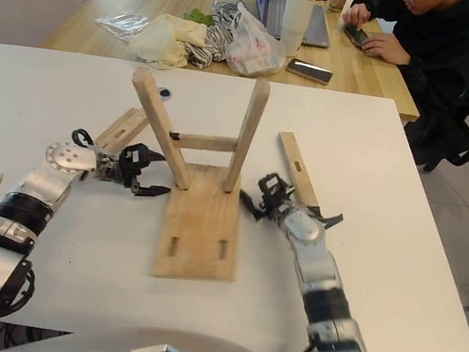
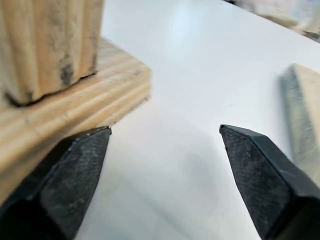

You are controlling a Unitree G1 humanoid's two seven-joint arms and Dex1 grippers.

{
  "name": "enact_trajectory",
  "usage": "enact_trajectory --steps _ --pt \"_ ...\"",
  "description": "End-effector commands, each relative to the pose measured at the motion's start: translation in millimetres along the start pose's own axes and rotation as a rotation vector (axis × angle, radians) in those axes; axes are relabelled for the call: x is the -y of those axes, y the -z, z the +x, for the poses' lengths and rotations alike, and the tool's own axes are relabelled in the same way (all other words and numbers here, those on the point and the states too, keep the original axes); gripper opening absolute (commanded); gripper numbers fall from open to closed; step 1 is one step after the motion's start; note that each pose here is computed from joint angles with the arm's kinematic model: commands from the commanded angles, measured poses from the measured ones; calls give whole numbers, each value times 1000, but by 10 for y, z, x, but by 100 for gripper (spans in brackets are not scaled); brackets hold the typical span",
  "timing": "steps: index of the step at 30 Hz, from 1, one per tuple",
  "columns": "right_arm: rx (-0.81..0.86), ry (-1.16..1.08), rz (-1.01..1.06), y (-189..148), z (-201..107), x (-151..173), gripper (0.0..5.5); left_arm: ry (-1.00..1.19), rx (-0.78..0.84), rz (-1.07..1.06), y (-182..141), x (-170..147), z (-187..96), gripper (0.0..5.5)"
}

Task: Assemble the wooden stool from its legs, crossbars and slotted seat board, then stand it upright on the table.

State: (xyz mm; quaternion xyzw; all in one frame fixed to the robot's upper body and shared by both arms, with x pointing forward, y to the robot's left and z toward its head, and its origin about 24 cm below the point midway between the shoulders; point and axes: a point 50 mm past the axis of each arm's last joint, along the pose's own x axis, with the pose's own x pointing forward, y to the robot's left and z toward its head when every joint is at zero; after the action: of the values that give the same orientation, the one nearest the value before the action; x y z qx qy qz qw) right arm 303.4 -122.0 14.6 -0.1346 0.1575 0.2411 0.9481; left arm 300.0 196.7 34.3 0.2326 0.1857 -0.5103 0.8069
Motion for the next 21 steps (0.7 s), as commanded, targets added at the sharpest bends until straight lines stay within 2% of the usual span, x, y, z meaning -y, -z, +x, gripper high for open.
enact_trajectory --steps 1,5,10,14,17,21 --pt "4 -23 11 68 -3 -28 400 -125 -5 -54 54 -50 24 420" --pt "31 9 63 131 -179 68 400 -371 24 -129 84 -296 -85 420" --pt "71 30 62 61 -252 105 400 -541 134 -210 -40 -431 109 420" --pt "130 97 46 -101 -353 325 400 -662 191 -233 -75 -678 -223 420" --pt "140 104 46 -139 -381 363 400 -786 136 -303 40 -840 -499 420" --pt "121 90 31 -85 -396 339 400 -884 -110 -233 311 -837 -713 420"
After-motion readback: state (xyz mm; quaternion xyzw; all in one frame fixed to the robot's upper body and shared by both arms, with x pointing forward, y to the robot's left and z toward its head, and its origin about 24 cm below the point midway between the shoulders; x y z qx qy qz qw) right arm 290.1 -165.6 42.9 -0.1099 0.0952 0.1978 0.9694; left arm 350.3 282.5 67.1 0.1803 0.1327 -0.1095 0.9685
